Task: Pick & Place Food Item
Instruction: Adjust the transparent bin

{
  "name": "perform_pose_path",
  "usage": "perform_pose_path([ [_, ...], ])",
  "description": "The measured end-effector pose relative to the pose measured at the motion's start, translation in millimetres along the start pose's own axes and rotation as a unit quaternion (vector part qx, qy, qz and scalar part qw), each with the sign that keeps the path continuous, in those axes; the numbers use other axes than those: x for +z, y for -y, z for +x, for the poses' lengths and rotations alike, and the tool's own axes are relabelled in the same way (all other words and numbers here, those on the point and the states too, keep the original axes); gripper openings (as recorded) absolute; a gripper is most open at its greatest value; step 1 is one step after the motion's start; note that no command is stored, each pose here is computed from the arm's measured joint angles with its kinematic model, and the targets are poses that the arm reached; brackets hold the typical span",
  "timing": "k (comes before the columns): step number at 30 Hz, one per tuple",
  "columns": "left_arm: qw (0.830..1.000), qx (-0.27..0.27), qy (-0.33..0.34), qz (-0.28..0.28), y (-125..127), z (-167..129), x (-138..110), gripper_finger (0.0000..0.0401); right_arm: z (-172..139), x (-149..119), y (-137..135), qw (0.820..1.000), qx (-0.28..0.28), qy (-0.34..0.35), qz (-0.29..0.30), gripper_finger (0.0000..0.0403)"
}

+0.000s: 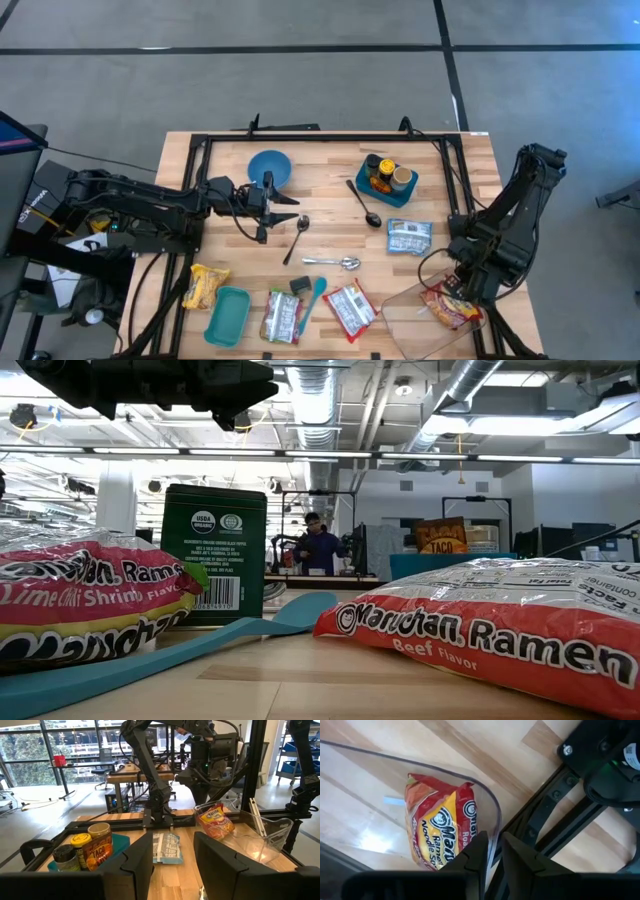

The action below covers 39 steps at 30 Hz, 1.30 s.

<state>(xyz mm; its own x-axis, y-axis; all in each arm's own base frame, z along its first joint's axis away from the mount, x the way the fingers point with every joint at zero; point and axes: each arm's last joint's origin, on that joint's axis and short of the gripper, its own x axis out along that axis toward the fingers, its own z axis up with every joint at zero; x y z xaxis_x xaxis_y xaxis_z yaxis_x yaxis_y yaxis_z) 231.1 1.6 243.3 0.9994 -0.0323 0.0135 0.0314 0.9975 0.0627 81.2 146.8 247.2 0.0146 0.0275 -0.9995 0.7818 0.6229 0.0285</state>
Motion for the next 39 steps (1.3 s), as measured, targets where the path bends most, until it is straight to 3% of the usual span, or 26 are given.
perform_pose_path([
  [39, 1.000, 0.001, 0.000, 0.000, 0, 0, 0, 0.0136, 19, 1, 1, 1.000, 0.004, 0.011, -0.012, 0.0043],
])
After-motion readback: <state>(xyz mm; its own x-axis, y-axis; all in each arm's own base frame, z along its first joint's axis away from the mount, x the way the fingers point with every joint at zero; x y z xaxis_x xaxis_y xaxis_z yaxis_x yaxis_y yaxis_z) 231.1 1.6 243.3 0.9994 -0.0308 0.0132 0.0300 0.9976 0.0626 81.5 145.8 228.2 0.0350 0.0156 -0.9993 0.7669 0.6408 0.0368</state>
